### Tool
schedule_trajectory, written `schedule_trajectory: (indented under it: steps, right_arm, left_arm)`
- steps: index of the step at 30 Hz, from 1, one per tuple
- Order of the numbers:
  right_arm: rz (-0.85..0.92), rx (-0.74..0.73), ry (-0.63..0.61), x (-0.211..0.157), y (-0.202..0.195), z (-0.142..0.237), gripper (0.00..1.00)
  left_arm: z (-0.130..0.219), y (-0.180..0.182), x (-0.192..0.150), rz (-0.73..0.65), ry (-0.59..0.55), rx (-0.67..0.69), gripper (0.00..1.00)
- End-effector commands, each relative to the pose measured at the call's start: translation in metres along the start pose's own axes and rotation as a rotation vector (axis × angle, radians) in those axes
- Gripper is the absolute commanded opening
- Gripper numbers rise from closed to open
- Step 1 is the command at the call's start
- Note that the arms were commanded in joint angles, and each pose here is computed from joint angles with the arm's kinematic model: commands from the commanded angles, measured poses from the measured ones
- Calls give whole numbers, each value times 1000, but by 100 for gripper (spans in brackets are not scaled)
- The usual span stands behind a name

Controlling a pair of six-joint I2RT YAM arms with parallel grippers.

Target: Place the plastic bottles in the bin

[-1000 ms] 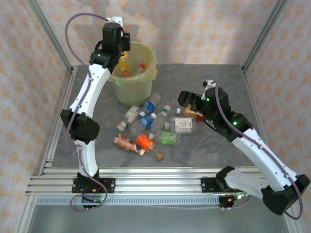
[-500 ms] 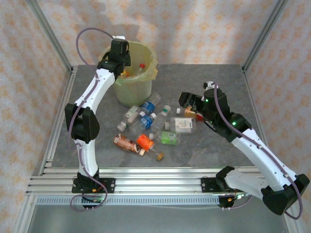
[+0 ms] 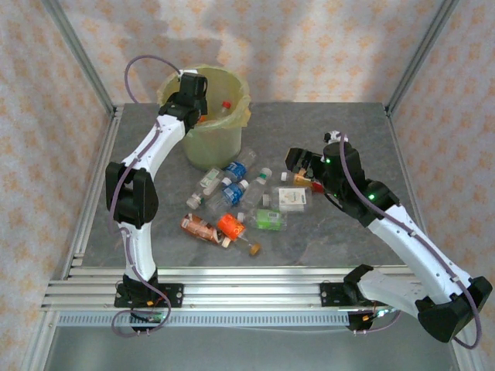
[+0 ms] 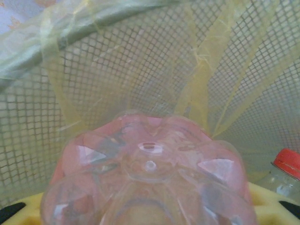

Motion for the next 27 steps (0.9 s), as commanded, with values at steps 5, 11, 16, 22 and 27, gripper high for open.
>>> schedule_trajectory:
  steps: [5,11,16,22,27]
  right_arm:
    - [-10,-37,-7,-2,-4,4,99]
    - [-18,-50,-5,-3,-5,4,99]
    - [-28,-78,-5,-3,-8,4,99]
    - [-80,-175,-6,-6,-16,5,99]
    - [-186,-277,6,-14,-27,7,99]
  left_arm:
    - [25,17,24,82,-75,56,73]
    - [42,22,38,118,-100,39,81]
    - [75,31,57,167,-152,-3,85]
    - [114,42,73,223,-197,-73,98]
    - [147,53,80,260,-211,-134,100]
Point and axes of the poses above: each hand's point on the last joint's axis, 136 mm out from that joint toward the fingers, its own z axis back along the fingers, its own y axis along the line the jaws close on, x = y × z, the point moved 10 cm from there along z, back along the fingers, and after that the axes turned 3 degrees about z, right-handed, at the moved point
